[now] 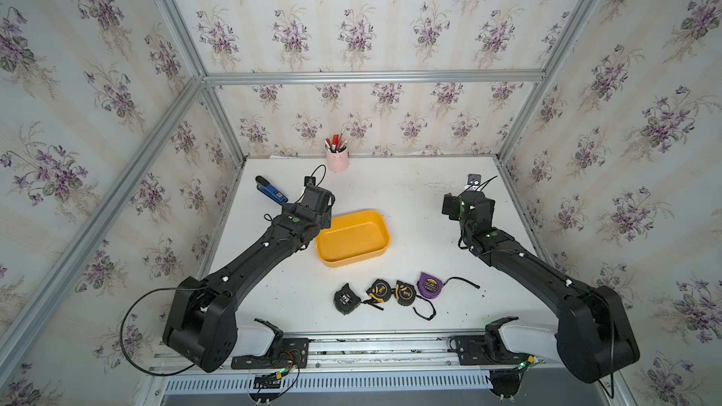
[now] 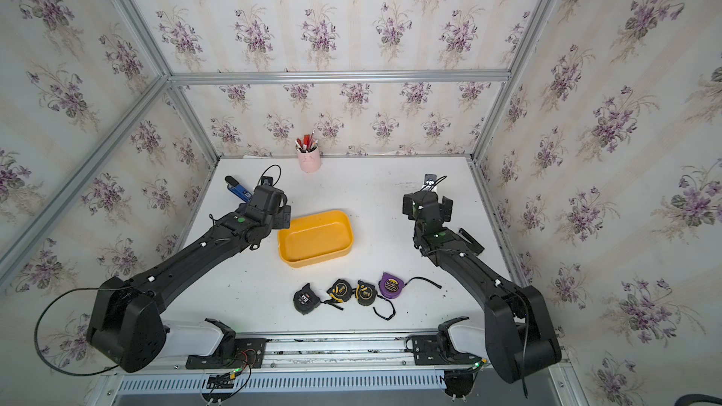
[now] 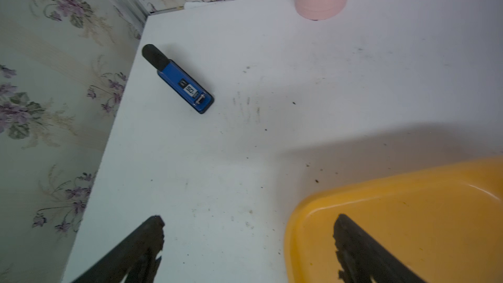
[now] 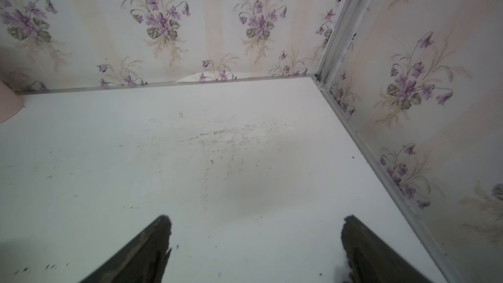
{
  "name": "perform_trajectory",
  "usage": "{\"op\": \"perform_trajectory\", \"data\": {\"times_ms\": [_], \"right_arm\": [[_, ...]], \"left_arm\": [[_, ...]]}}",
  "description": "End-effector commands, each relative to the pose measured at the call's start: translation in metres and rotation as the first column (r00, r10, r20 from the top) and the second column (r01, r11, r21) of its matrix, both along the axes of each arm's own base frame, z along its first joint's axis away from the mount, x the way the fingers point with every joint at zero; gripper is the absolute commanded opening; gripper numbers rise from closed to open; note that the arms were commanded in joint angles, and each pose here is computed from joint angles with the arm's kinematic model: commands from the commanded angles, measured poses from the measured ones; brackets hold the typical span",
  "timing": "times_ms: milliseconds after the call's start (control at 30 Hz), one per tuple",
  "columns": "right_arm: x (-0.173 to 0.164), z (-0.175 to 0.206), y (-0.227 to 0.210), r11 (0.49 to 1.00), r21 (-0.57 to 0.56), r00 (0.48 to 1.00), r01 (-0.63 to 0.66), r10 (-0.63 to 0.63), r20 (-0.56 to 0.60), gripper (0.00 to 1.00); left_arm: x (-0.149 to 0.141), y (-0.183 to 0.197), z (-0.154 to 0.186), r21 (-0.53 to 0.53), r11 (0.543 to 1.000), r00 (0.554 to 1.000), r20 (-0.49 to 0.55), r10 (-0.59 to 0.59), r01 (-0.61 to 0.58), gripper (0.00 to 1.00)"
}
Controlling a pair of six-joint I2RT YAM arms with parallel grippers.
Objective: Take the tape measure out of the storage box
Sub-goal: Reset both arms
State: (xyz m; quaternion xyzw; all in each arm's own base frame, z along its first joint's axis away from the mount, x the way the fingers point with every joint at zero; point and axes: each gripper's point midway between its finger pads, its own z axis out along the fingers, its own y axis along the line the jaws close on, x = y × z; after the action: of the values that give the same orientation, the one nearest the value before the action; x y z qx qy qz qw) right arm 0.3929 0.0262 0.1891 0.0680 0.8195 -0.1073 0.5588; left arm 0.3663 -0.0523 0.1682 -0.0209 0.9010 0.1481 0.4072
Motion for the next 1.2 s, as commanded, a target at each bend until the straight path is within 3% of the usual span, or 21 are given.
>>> {"op": "perform_trajectory", "data": {"times_ms": [0,133,200,467,667,800,967,1167], "right_arm": [[0.0,0.005,-0.032,0.999,0.017,0.994,0.034,-0.036,0.1,1.0],[-0.019,-0.015,-0.044,1.0,-0.001,0.995,0.014,-0.014,0.099,1.0],[-0.024,-0.016,-0.051,0.999,0.028,0.986,0.047,-0.051,0.157,1.0],[-0.002,-0.061,-0.036,0.997,0.064,0.987,-0.042,0.031,0.155,1.0],[-0.007,-0.065,-0.03,0.992,0.068,0.978,-0.103,0.088,0.189,1.0],[-0.021,-0.065,-0.028,0.987,0.07,0.957,-0.145,0.121,0.265,1.0],[-0.019,-0.069,-0.028,0.985,0.085,0.963,-0.151,0.128,0.236,1.0],[-0.02,-0.065,-0.029,0.985,0.082,0.958,-0.154,0.128,0.257,1.0]], "left_arm": [[0.01,0.031,0.013,0.07,0.995,0.989,0.136,0.057,-0.067,1.0],[0.0,0.05,-0.008,0.081,0.994,0.985,0.164,0.061,-0.075,1.0],[-0.004,0.056,-0.017,0.089,0.993,0.979,0.197,0.055,-0.073,1.0],[0.003,0.085,-0.045,0.006,0.997,0.961,0.267,0.068,-0.073,1.0],[0.018,0.091,-0.057,-0.051,0.998,0.95,0.309,0.037,-0.022,1.0],[0.022,0.074,-0.073,-0.033,0.995,0.938,0.338,-0.077,0.094,1.0],[0.025,0.08,-0.077,-0.074,0.995,0.958,0.282,-0.046,0.069,1.0],[0.026,0.08,-0.076,-0.065,0.996,0.957,0.288,-0.046,0.068,1.0]]}}
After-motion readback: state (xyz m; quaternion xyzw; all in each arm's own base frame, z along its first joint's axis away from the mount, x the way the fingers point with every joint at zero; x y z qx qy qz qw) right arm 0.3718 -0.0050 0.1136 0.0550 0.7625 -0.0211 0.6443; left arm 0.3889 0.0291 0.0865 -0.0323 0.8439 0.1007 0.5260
